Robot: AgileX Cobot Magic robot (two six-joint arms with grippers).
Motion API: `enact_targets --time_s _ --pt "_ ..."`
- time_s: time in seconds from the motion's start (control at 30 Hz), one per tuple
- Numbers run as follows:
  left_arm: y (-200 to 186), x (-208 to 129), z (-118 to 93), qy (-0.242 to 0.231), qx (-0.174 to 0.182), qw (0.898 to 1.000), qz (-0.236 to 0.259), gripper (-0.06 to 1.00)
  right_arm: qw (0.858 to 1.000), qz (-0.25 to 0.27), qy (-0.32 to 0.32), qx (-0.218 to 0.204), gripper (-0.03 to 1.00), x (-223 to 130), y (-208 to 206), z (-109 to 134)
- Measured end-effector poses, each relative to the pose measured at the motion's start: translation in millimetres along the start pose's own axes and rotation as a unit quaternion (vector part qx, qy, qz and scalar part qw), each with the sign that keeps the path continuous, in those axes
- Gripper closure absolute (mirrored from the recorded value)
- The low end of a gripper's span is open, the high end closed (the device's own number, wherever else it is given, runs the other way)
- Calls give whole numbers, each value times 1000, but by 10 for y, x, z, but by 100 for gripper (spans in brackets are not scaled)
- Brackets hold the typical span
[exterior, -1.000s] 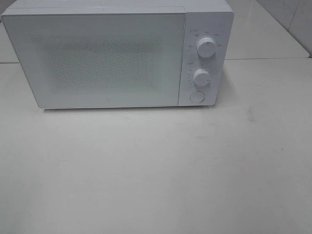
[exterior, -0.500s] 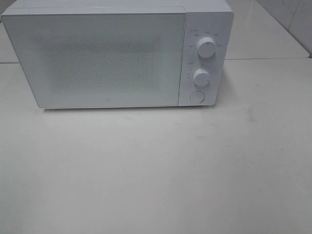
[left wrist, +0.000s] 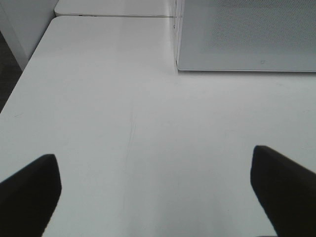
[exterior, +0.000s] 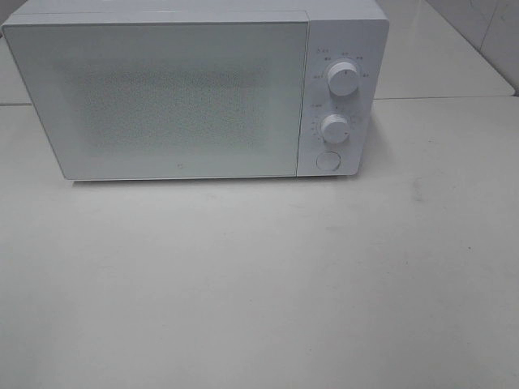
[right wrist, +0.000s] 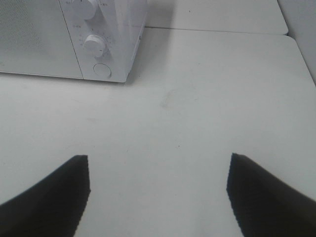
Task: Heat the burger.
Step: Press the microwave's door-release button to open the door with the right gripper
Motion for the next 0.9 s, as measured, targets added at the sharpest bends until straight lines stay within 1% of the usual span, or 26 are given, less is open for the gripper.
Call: enact_targets --time_s 0.13,0.2,0.47,0.5,0.57,0.7,0.8,0.87,0.9 --pt "0 0 0 0 0 1000 0 -2 1000 -9 -2 3 21 88 98 28" --pt "0 0 0 0 0 1000 0 -2 1000 -9 -4 6 21 146 271 57" --pt "0 0 0 0 0 1000 0 -2 1000 -8 -8 10 21 257 580 112" --pt "0 0 0 0 0 1000 0 -2 1000 -13 -9 13 21 315 667 133" --pt "0 0 0 0 0 1000 0 -2 1000 -16 -10 14 21 341 701 143" --pt "0 0 0 0 0 1000 0 -2 998 -48 -10 26 21 519 894 207" --pt "0 0 0 0 0 1000 0 -2 998 -55 -10 28 21 553 935 220" --pt "0 0 0 0 0 1000 0 -2 997 -68 -11 34 21 636 1104 258" --pt "0 0 0 0 0 1000 0 -2 997 -68 -11 34 21 636 1104 258"
Point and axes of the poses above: a point on each arm's last joint axis where the gripper is mounted, y pointing out along that axis toward the gripper, z along the wrist's bending axis when the last joint is at zero, x = y × z, the point moved 7 cm from there along y, pointing out along that axis toward the gripper, and after that the axes turned 9 degrees about y, right-handed, at the moved point
